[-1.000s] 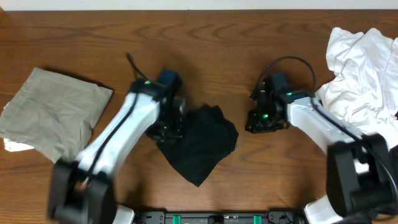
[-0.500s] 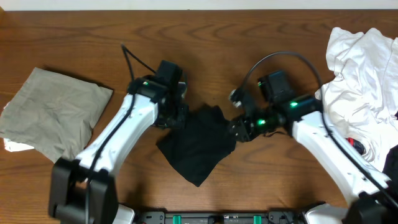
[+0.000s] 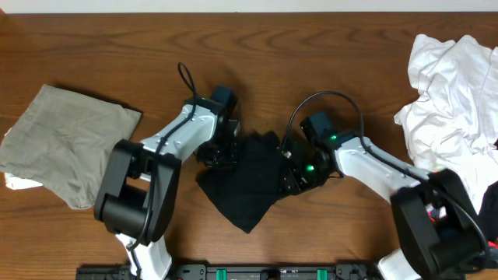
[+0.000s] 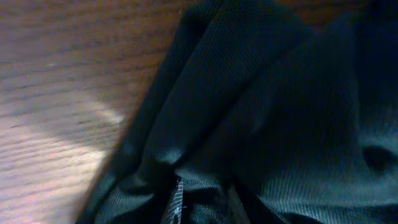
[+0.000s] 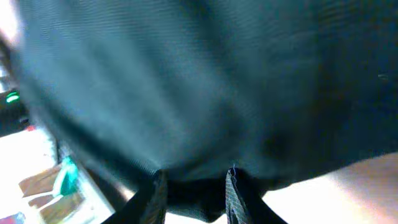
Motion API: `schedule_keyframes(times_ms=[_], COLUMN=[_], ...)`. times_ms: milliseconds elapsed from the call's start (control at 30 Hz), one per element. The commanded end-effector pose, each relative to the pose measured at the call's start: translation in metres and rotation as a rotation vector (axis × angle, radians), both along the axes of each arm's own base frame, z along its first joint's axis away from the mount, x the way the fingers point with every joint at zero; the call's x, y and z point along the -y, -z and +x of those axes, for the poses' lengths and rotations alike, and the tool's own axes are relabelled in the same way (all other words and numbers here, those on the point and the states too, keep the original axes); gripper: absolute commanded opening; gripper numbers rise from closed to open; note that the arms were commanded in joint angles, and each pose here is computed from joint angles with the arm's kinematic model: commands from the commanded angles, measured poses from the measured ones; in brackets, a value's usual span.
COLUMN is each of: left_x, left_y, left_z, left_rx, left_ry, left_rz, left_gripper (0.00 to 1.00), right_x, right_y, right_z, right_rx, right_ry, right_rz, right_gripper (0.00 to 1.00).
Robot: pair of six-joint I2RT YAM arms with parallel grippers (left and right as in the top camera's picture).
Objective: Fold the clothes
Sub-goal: 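Carry the folded shirt leftward and set it on the beige cloth pile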
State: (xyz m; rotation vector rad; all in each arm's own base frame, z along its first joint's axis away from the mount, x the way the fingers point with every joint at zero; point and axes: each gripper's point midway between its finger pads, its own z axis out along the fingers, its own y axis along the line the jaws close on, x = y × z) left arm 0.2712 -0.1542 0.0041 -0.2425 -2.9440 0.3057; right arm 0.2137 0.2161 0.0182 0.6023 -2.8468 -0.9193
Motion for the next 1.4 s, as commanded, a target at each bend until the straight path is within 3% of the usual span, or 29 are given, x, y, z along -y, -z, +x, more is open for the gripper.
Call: schedule_keyframes(times_ms=[0, 267, 367, 533, 667, 867, 1000, 1200, 1367], left_x=[-0.005, -0.013, 0.001, 0.025, 0.028, 0.004, -0.018, -0.024, -0.024], left_y=[0.016, 0.016, 0.008, -0.005, -0.024, -0.083, -0.113, -0.108, -0.071], left_z=[-0.01, -0.037, -0.049, -0.054, -0.046, -0.015, -0.006, -0.016, -0.034], left_rx=[-0.061, -0.199, -0.273, -0.327, -0.228, 0.072, 0.211, 0.169, 0.074], left_ry=[0.01, -0.061, -0.087, -0.107, -0.017, -0.043, -0.107, -0.137, -0.146], left_rz=[0.027, 0.084, 0.003, -0.145, -0.209, -0.178, -0.118, -0.099, -0.094], left_gripper=[0.26, 0.25, 0.25, 0.25, 0.25, 0.26, 0.51, 0.87, 0.93], right_x=[0.015, 0.017, 0.022, 0.036, 0.05, 0.055, 0.052, 0.043, 0.028], right_y=[0.023, 0.054, 0.054, 0.034, 0.016, -0.006, -0.03, -0.048, -0.042], right_z=[0.017, 0.049, 0.071, 0.114, 0.124, 0.12, 0.114, 0.085, 0.068], right_rx=[0.028, 0.078, 0.14, 0.19, 0.148, 0.153, 0.154, 0.129, 0.107], right_ry=[0.053, 0.109, 0.15, 0.247, 0.272, 0.184, 0.177, 0.106, 0.043], right_rz=[-0.082, -0.064, -0.05, -0.023, -0.023, -0.036, -0.023, -0.05, -0.064], right_gripper=[0.33, 0.35, 0.4, 0.4, 0.38, 0.36, 0.36, 0.36, 0.38])
